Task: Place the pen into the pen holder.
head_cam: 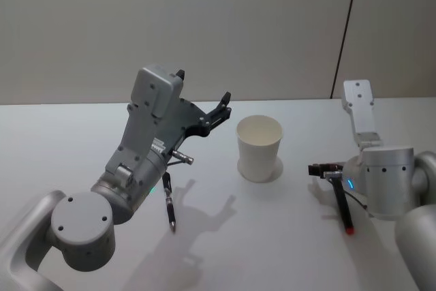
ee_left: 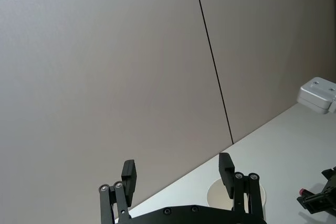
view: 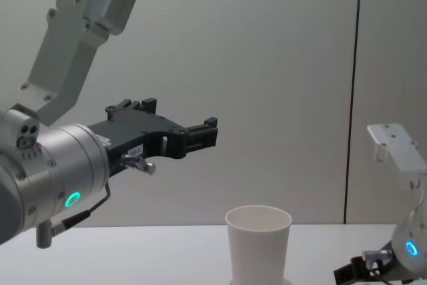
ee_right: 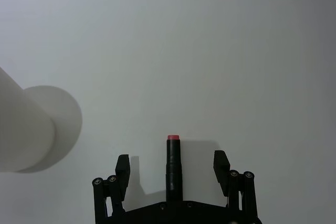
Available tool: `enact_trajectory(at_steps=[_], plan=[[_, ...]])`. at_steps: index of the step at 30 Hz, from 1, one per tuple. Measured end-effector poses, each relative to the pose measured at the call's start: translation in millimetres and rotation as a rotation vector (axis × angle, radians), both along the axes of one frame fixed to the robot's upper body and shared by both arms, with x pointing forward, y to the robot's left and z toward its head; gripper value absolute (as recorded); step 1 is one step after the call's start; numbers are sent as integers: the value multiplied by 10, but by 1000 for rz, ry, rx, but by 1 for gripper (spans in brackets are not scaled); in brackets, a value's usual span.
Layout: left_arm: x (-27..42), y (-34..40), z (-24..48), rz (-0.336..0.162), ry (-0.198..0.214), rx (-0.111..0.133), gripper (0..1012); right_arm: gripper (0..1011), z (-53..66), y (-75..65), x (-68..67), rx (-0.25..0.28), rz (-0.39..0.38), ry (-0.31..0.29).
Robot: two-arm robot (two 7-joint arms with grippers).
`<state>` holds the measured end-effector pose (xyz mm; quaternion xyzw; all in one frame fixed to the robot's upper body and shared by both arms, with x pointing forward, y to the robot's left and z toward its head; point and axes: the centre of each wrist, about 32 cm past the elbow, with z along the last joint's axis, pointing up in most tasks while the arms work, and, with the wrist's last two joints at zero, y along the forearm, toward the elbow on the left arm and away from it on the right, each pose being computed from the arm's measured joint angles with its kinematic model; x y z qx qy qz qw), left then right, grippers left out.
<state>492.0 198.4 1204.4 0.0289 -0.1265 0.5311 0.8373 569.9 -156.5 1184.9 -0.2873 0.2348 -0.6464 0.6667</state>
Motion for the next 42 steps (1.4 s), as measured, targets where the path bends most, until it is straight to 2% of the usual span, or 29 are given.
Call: enact_trajectory(at_steps=[6, 8, 12, 15, 18, 19, 20, 22, 23, 24, 25, 28, 29, 30, 34, 36, 42], plan=[[0, 0, 0, 0, 0, 0, 1003, 1002, -19, 10, 14, 0, -6, 4], [0, 0, 0, 0, 0, 0, 1003, 972, -26, 13, 20, 0, -8, 5], [0, 0, 0, 0, 0, 0, 1003, 891, -43, 18, 34, -2, -14, 8], [0, 0, 0, 0, 0, 0, 1003, 771, -51, 20, 43, -2, -17, 10], [0, 0, 0, 0, 0, 0, 1003, 712, -69, 24, 55, -4, -21, 14], [0, 0, 0, 0, 0, 0, 1002, 656, -78, 25, 62, -5, -22, 17], [0, 0, 0, 0, 0, 0, 1003, 656, -83, 25, 66, -6, -23, 18], [0, 0, 0, 0, 0, 0, 1002, 554, -100, 29, 76, -9, -25, 23], [0, 0, 0, 0, 0, 0, 1002, 554, -104, 30, 81, -10, -26, 24], [0, 0, 0, 0, 0, 0, 1002, 512, -109, 30, 84, -10, -27, 25], [0, 0, 0, 0, 0, 0, 1003, 446, -122, 31, 93, -12, -29, 28], [0, 0, 0, 0, 0, 0, 1003, 390, -141, 35, 105, -15, -31, 33], [0, 0, 0, 0, 0, 0, 1002, 329, -155, 35, 113, -17, -32, 37], [0, 0, 0, 0, 0, 0, 1003, 329, -161, 35, 117, -18, -33, 38], [0, 0, 0, 0, 0, 0, 1003, 192, -192, 38, 136, -21, -36, 45], [0, 0, 0, 0, 0, 0, 1002, 158, -204, 38, 148, -23, -38, 47], [0, 0, 0, 0, 0, 0, 1003, 158, -227, 37, 172, -25, -43, 49]])
